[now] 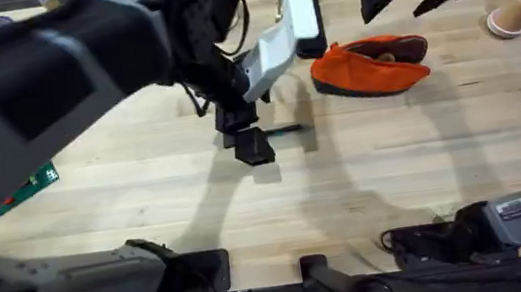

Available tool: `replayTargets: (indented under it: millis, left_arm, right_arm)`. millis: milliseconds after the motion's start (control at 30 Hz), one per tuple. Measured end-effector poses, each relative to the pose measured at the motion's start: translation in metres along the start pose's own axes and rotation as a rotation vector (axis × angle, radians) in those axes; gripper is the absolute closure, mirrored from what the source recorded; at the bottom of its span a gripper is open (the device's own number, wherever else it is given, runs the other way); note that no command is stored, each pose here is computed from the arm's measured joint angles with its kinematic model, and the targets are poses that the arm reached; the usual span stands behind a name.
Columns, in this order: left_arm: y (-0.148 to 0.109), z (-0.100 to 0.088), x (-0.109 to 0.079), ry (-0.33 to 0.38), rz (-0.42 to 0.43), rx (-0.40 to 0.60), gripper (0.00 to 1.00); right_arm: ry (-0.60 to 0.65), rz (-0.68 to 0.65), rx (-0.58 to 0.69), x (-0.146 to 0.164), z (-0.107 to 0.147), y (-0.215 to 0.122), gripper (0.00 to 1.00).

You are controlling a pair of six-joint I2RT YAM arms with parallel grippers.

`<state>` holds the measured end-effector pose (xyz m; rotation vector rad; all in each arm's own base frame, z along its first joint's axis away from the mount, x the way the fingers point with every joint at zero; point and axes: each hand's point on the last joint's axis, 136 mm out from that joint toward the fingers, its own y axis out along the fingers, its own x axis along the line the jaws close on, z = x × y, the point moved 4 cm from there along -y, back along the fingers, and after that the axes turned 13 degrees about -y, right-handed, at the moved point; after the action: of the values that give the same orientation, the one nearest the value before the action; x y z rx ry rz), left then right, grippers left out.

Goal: Unzip the bag, pick up the pens from the table one at a time and place them inside, then zip the bag closed.

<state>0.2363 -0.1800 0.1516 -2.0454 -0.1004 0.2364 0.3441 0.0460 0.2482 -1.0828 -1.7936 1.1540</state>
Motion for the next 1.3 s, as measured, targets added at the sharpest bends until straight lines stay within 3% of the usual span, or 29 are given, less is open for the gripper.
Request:
replayTargets:
  millis: [433,967,1300]
  left_arm:
    - [0.048,0.019,0.007,-0.035,0.093,0.144,0.005]
    - [0.065,-0.003,0.009,0.062,-0.034,0.183,0.005]
    - [0.085,-0.003,0.014,-0.051,-0.046,0.210,0.006]
  right_arm:
    - [0.003,0.000,0.000,0.000,0.000,0.000,0.005]
    - [0.003,0.000,0.000,0.000,0.000,0.000,0.005]
    - [0.003,0.000,0.000,0.000,0.000,0.000,0.005]
